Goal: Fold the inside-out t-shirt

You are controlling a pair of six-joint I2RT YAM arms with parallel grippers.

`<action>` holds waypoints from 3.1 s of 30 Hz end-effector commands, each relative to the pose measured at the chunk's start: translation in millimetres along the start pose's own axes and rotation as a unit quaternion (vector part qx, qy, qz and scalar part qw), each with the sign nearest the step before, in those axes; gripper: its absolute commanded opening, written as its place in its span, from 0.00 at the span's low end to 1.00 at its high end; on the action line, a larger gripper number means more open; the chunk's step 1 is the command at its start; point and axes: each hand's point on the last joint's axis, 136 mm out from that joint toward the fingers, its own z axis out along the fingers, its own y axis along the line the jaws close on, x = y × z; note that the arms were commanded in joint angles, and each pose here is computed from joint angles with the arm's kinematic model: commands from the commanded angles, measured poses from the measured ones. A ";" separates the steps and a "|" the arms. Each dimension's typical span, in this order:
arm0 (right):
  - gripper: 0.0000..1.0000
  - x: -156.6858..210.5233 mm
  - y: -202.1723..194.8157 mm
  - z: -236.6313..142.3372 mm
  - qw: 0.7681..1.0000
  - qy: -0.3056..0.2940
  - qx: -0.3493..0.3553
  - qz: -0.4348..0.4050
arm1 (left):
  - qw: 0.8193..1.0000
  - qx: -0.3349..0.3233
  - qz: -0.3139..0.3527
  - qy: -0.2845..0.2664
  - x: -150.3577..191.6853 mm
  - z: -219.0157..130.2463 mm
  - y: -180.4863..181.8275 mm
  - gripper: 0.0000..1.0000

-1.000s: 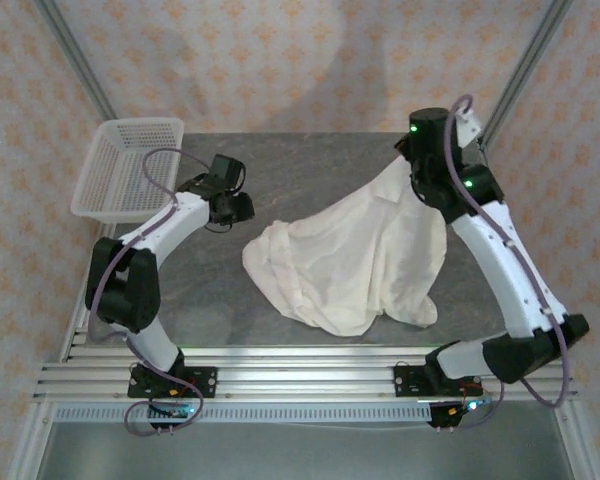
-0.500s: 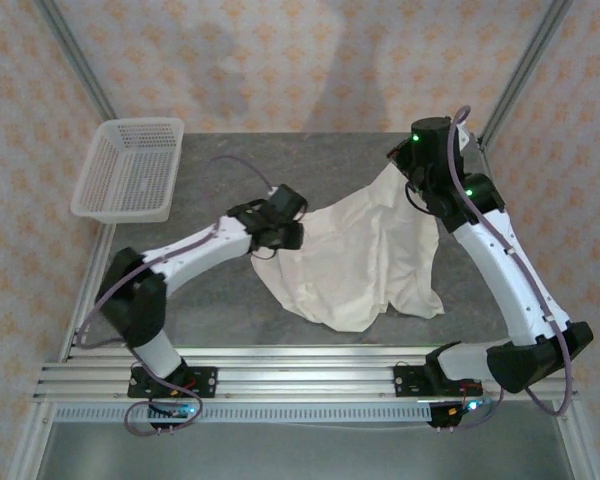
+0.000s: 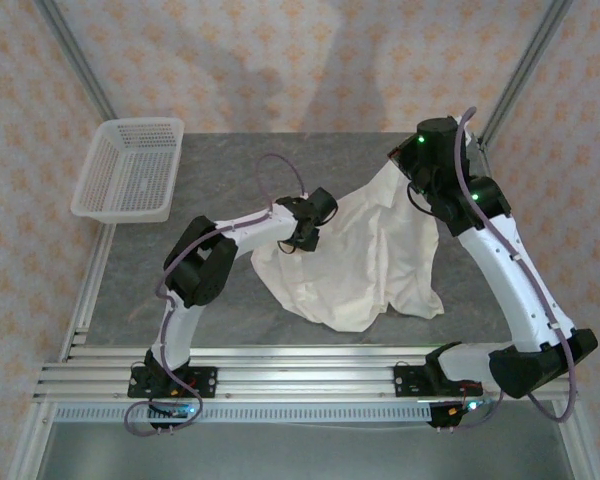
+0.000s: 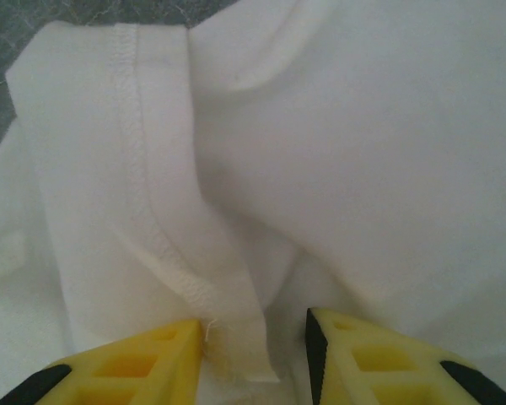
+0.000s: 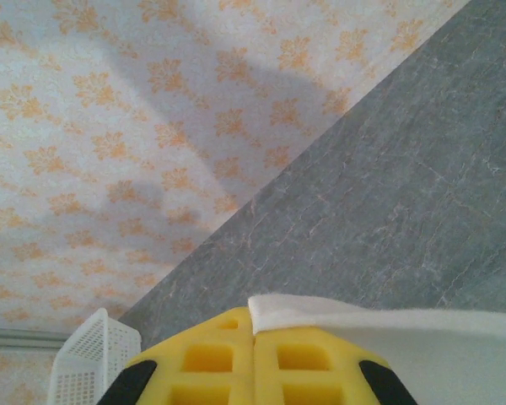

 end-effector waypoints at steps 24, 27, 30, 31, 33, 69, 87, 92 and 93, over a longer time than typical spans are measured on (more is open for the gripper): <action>0.00 -66.0 3.9 -86.5 0.992 -0.114 -0.039 0.039 | 0.901 0.142 -0.281 -0.298 -19.1 -275.8 196.5 0.00; 0.00 -84.8 1.5 -111.8 0.985 -0.154 -0.049 0.053 | 0.869 0.196 -0.322 -0.321 -14.5 -290.6 205.1 0.00; 0.00 -116.6 6.1 -149.0 0.972 -0.212 -0.064 0.076 | 0.806 0.302 -0.368 -0.351 -30.9 -325.6 215.1 0.00; 0.00 -127.2 10.5 -161.7 0.967 -0.229 -0.075 0.082 | 0.786 0.330 -0.376 -0.364 -38.0 -340.3 220.7 0.00; 0.00 -154.7 19.3 -192.3 0.952 -0.277 -0.090 0.091 | 0.757 0.353 -0.384 -0.392 -50.8 -368.6 238.1 0.00; 0.00 -133.3 -3.9 -142.1 0.967 -0.249 0.018 0.044 | 0.823 0.245 -0.406 -0.312 -27.0 -262.9 252.0 0.00; 0.00 11.8 -40.8 -8.9 0.999 -0.008 0.015 0.044 | 0.882 0.169 -0.426 -0.111 51.7 -36.5 207.5 0.17; 0.00 12.5 -38.6 -14.0 0.999 -0.002 0.007 0.046 | 0.892 0.155 -0.410 -0.114 57.1 -63.0 208.5 0.27; 0.00 12.8 -38.8 -14.8 0.999 -0.001 0.006 0.047 | 0.897 0.147 -0.403 -0.107 60.6 -66.4 206.9 0.27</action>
